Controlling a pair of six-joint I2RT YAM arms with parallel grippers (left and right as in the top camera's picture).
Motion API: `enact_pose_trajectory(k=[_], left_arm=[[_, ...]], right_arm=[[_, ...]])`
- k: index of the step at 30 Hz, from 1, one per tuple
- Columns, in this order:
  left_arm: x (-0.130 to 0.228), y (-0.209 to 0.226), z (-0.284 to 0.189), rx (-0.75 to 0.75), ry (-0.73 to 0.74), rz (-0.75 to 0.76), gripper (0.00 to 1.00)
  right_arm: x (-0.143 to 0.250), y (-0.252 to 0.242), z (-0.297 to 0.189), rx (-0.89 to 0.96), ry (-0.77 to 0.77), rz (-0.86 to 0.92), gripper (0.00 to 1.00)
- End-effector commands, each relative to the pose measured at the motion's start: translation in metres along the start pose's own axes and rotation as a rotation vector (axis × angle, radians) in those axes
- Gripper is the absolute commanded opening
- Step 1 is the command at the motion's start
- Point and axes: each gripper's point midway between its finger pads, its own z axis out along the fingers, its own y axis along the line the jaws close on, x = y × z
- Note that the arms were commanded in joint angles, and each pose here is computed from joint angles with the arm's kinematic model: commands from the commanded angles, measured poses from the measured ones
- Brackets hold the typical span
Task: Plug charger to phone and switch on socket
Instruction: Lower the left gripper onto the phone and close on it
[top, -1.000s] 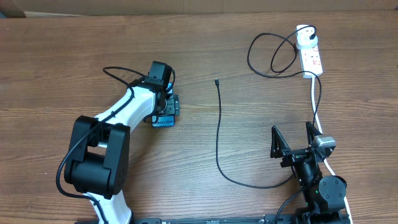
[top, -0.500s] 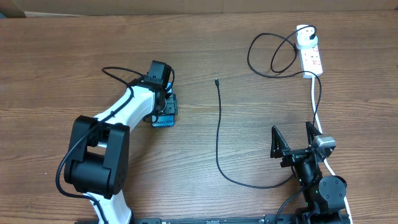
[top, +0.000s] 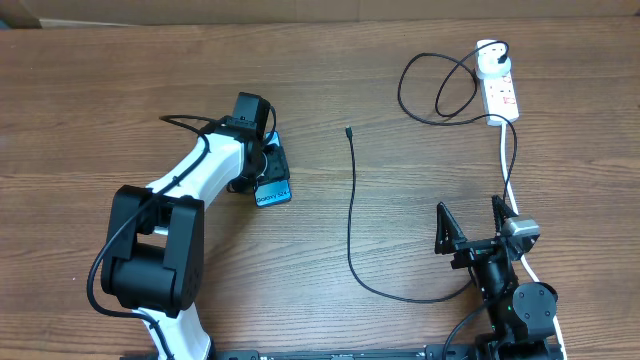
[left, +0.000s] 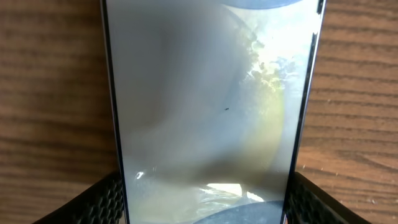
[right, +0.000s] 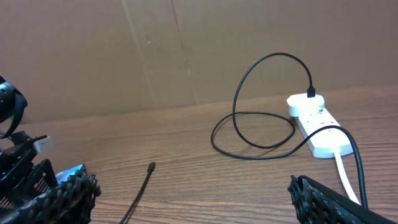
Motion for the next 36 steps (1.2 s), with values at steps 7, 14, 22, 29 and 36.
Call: enact_pose_trajectory(k=[7,14,22,29,36], left_arm=[[0.013,-0.006,0.007,0.116,0.126,-0.124,0.61],[0.011,0.010,0.009,0.021,0.094,-0.119,0.61],[0.012,0.012,0.011,-0.065,0.049,-0.060,0.64],[0.013,0.008,0.012,-0.076,0.043,0.000,0.78],[0.013,0.007,0.012,-0.068,0.046,0.021,0.63]], right_arm=[[0.003,0.002,0.000,-0.010,0.003,-0.005,1.00],[0.003,0.002,0.000,-0.010,0.003,-0.005,1.00],[0.003,0.002,0.000,-0.010,0.003,-0.005,1.00],[0.003,0.002,0.000,-0.010,0.003,-0.005,1.00],[0.003,0.002,0.000,-0.010,0.003,-0.005,1.00]])
